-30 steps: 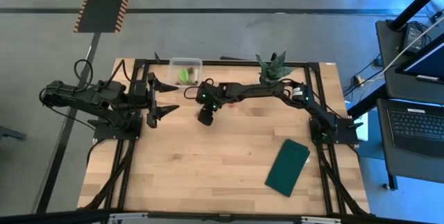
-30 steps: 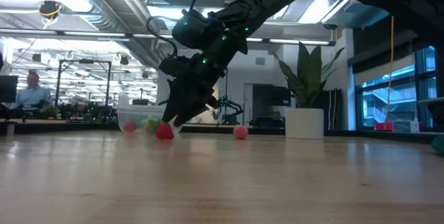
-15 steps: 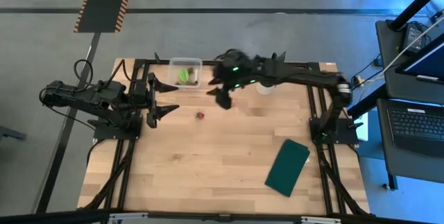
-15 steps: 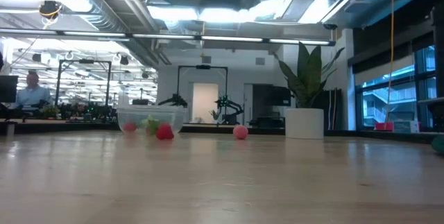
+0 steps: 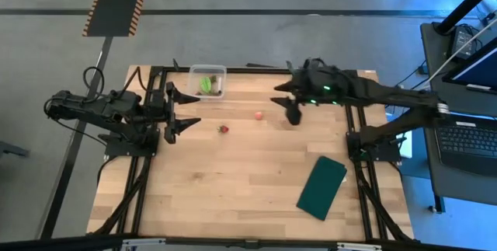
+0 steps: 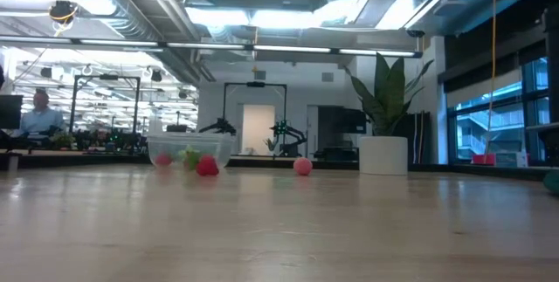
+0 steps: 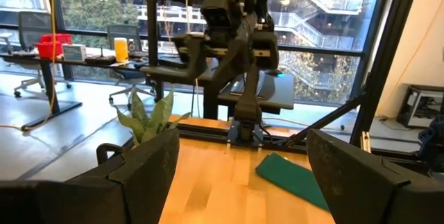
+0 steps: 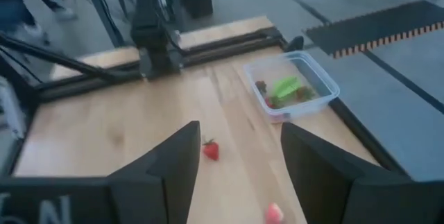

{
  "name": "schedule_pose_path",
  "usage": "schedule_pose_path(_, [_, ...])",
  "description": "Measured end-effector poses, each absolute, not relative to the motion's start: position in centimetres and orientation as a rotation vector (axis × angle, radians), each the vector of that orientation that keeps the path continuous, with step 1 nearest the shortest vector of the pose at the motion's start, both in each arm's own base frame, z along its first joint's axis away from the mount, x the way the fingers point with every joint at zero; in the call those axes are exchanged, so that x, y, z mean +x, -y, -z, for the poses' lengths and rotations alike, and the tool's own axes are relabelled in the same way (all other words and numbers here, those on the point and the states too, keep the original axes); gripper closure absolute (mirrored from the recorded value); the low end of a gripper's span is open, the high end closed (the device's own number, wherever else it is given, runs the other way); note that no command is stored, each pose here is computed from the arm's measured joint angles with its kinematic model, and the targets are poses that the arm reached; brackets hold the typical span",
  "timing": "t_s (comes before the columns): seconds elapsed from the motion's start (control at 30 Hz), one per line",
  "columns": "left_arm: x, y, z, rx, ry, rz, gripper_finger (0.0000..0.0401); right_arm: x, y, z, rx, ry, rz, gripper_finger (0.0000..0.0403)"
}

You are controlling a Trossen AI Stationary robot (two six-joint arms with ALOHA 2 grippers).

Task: Pick and placing Produce into tupperware
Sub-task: Put the red strawberry into the transparent container

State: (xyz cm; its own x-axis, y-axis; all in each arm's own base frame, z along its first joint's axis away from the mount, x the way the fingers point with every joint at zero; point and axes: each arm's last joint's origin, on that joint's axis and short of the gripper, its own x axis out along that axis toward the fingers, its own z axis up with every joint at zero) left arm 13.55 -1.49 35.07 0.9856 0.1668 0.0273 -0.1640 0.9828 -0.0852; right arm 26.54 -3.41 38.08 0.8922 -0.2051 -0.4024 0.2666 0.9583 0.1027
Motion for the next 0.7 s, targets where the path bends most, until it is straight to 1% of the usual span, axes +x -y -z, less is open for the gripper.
schedule_pose_path(0.13, [14.2, 1.5, -34.7, -0.074, 0.009, -0.206, 0.0093, 22.3, 2.5, -36.9, 0.204, -0.286, 0.230, 0.0198])
schedule_pose_path(0.23, [15.2, 1.6, -34.2, -0.010, -0.037, -0.238, 0.0093, 19.4, 1.9, -35.8, 0.230, -0.195, 0.209, 0.0198])
schedule_pose_path(0.33, [16.5, 1.8, -33.3, 0.066, -0.103, -0.260, 0.0093, 16.9, 1.6, -34.0, 0.288, -0.153, 0.230, 0.0198])
schedule_pose_path(0.43, [17.7, 1.7, -32.5, 0.096, -0.165, -0.277, 0.0093, 15.0, 1.4, -31.9, 0.361, -0.132, 0.264, 0.0198])
schedule_pose_path(0.5, [18.3, 1.4, -32.2, 0.091, -0.254, -0.300, 0.0093, 14.2, 1.3, -30.4, 0.400, -0.122, 0.272, 0.0198])
schedule_pose_path(0.63, [19.6, 0.2, -31.9, 0.085, -0.496, -0.381, 0.0097, 13.2, 1.2, -28.2, 0.460, -0.077, 0.265, 0.0198])
schedule_pose_path(0.7, [20.6, -0.2, -31.9, 0.092, -0.593, -0.386, 0.0099, 13.1, 1.2, -27.4, 0.481, -0.045, 0.259, 0.0198])
